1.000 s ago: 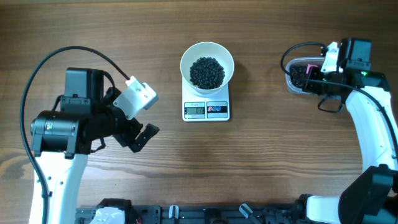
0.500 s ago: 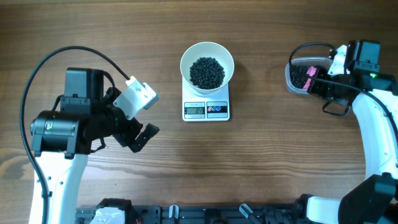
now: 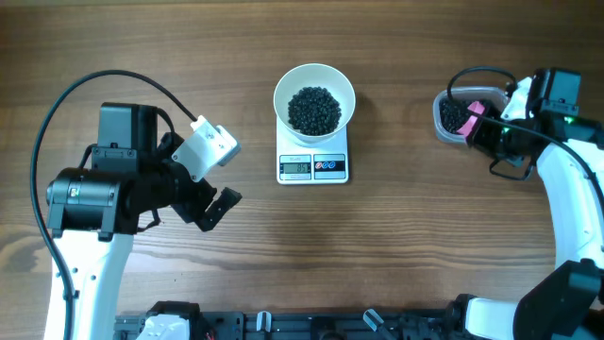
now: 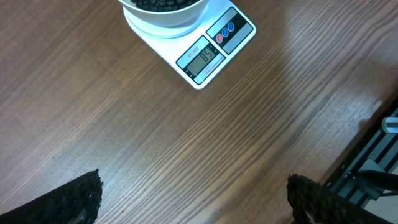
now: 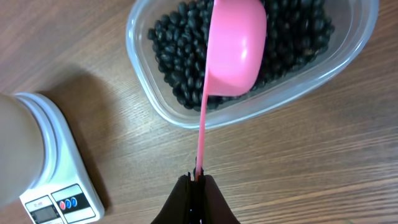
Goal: Scoop item into bowl and weigh 150g on scale
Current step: 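Dip the scoop into the black beans in the tub with the right gripper, then lift the filled scoop and carry it left over the white bowl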
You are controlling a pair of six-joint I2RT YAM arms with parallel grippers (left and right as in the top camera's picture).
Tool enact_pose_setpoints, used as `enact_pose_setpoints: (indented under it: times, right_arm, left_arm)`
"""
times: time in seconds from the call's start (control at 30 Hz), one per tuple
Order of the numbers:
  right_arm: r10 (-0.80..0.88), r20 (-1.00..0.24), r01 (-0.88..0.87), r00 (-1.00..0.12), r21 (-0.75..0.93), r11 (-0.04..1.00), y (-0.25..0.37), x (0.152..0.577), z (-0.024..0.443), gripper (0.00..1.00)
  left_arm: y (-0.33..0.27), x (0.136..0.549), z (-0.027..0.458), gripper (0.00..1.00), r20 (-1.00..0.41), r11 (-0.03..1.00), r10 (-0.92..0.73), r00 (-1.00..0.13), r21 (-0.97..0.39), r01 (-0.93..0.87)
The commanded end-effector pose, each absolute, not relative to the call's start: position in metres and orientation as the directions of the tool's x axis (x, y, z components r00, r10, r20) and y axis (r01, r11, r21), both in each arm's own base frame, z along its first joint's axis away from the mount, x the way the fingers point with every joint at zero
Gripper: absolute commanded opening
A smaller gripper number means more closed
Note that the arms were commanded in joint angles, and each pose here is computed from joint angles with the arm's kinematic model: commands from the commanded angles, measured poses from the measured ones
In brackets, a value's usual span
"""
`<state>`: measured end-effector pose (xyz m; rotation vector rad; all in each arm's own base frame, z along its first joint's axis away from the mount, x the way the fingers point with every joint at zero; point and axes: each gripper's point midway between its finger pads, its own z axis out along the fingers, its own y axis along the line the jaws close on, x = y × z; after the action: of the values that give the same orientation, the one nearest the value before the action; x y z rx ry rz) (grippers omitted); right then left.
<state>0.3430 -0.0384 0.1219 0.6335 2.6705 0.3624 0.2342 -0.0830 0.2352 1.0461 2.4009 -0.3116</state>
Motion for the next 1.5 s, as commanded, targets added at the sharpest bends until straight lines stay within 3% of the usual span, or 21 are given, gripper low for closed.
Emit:
enact_pose_setpoints:
  times: [0.0,0.37,0.83,1.47]
  right_arm:
    - [0.509,-0.216,0.418,-0.833,0.358,0.835,-0.029,0.333,0.105,0.04]
    - [0.501,-0.190,0.360,-0.844,0.492,0.793,-0.008,0.339,0.114,0.04]
    - [0.566,-0.163,0.360,-0.808,0.623,0.694,-0.025,0.339,0.129,0.04]
    - [0.648,-0.157,0.403,-0.745,0.668,0.626,-0.067,0.329,0.135,0.04]
  left_arm:
    - [-0.085,0.233,0.240,1.00,-0.549,0.679,0.607,-0.575,-0.017,0.734]
    - [-0.085,0.233,0.240,1.00,-0.549,0.679,0.607,-0.575,-0.017,0.734]
    - [-0.085,0.233,0.240,1.00,-0.549,0.679,0.607,-0.575,-0.017,0.734]
    - [-0.085,0.233,0.240,1.00,-0.549,0.679,0.607,-0.575,-0.017,0.734]
